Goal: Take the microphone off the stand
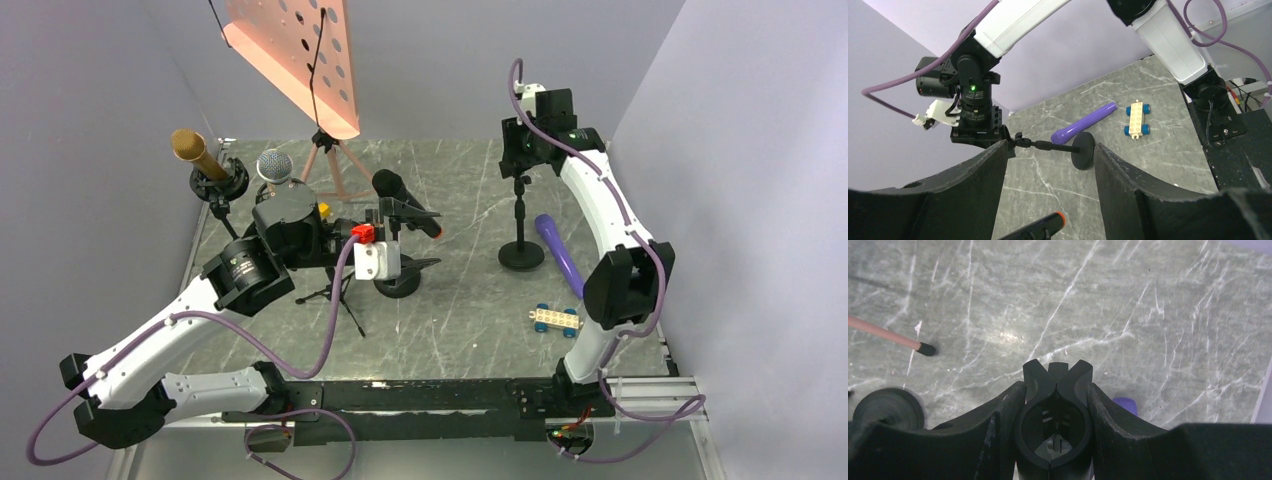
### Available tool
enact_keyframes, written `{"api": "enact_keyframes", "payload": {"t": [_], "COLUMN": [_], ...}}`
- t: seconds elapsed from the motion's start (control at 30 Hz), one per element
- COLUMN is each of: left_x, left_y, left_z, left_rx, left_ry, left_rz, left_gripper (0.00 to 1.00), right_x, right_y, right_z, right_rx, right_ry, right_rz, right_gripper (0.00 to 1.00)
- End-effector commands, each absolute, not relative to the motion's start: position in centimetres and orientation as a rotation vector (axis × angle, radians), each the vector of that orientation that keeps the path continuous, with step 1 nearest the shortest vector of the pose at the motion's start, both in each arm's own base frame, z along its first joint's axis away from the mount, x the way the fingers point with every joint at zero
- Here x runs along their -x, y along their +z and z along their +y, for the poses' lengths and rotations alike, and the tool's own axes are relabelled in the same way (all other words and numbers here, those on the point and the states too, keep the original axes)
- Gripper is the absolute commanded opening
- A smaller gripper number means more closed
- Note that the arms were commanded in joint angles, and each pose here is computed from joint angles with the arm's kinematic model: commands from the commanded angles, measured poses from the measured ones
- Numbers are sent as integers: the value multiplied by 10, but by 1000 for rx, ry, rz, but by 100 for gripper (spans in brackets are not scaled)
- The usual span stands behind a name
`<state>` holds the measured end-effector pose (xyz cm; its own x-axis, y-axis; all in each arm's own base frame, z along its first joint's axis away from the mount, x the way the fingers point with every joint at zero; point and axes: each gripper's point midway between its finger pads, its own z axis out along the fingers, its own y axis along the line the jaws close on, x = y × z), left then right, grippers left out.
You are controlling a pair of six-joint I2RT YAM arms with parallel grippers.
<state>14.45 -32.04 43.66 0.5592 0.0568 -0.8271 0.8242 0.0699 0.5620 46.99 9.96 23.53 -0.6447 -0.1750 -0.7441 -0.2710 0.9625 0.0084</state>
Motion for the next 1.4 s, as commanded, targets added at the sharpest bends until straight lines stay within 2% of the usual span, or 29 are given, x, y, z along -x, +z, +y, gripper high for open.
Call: {"api": "enact_keyframes", "payload": {"t": [0.0,0.2,0.5,0.8,0.93,0.97,1.03,1.07,1.1,1.17,1.27,1.37], "left_x": [-146,-150,-155,-157,-157,-157,-158,-158,-159,-160,-160,-155], "left_y": [449,447,448,450,451,450,450,451,452,453,456,466], "left_z": [-312,-315,-317,-318,-316,-316,-314,-313,-311,-310,-307,-302], "left_rx": [-1379,-1379,-1372,-1383,-1389,-1391,-1388,-1384,-1379,-1373,-1369,-1371], "left_ry": [-644,-640,-628,-619,-603,-600,-594,-592,-590,-591,-591,-596], "left_rz": [794,803,802,799,795,794,796,796,799,804,809,809], "left_gripper": [68,68,68,69,69,70,70,70,70,70,73,80], "right_x": [-474,-459,-441,-483,-484,-480,-469,-463,-457,-451,-439,-429], "right_y": [319,319,363,333,314,304,295,295,300,320,362,405], "right_z": [111,120,122,110,118,122,131,137,141,144,148,152], "right_rx": [327,289,257,239,271,291,368,403,430,425,452,482], "right_ry": [245,332,376,251,285,309,357,390,410,440,472,492], "right_rz": [1944,1879,1625,1671,1719,1748,1765,1759,1747,1719,1646,1587], "right_gripper": [0,0,0,0,0,3,20,32,48,69,86,91]}}
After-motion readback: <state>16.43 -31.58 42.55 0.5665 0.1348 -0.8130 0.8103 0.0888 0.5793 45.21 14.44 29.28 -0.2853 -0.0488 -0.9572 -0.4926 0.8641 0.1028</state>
